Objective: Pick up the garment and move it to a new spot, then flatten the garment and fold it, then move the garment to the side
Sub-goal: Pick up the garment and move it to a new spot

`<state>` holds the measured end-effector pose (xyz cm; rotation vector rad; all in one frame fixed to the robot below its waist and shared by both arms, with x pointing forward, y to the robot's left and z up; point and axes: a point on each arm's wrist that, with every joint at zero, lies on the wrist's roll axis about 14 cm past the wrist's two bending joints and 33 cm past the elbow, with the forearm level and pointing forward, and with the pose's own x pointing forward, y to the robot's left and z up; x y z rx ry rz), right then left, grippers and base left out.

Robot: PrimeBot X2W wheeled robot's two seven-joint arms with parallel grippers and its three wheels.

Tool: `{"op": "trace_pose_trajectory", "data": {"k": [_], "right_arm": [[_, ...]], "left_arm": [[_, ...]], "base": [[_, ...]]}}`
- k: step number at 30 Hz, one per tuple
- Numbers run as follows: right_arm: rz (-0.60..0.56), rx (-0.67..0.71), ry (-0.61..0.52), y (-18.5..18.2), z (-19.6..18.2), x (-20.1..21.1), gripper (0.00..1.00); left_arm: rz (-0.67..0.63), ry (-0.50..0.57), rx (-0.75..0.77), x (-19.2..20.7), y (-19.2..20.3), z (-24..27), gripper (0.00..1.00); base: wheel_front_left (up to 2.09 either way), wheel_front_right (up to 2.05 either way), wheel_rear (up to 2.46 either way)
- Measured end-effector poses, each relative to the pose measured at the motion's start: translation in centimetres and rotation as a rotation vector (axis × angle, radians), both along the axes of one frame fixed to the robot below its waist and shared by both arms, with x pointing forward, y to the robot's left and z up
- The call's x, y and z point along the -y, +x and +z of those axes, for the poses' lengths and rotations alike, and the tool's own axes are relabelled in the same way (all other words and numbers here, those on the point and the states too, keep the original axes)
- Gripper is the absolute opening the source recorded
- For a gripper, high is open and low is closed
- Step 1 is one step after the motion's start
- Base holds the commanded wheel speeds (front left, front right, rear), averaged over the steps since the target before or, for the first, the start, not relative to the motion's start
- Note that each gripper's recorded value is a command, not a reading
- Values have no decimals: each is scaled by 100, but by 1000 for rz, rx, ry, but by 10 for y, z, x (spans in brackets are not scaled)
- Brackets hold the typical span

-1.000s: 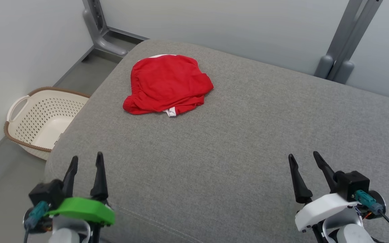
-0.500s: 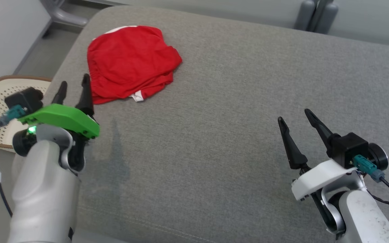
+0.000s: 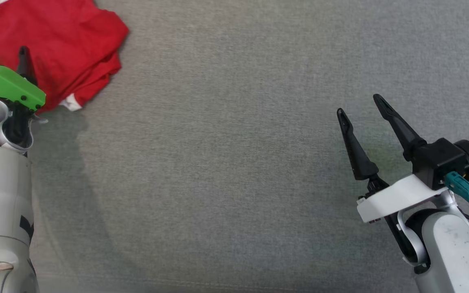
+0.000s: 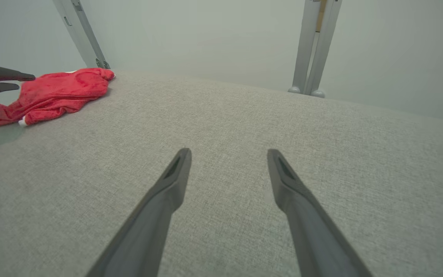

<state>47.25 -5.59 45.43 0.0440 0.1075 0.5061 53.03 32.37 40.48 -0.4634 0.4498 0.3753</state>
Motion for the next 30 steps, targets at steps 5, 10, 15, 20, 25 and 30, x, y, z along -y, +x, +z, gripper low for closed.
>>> {"op": "trace_pose_trajectory", "data": {"k": [5,10,15,20,25,30], "right_arm": [[-76,-41,-24,0,-19,28,100],[-125,-69,-39,-4,-29,45,100],[-137,-64,-31,-8,-24,48,100],[-149,-34,-3,-13,-8,47,100],[-164,6,34,-24,14,45,100],[-187,49,62,-39,38,48,100]], "left_arm": [[0,-36,-161,18,7,-52,100],[-36,-41,-199,30,21,-69,0],[-87,-4,-117,41,35,-50,0],[-156,98,91,49,57,12,0],[-252,167,260,74,65,82,0],[-401,213,411,126,63,157,0]], "base": [[0,0,0],[0,0,0],[0,0,0],[0,0,0],[0,0,0],[0,0,0]]}}
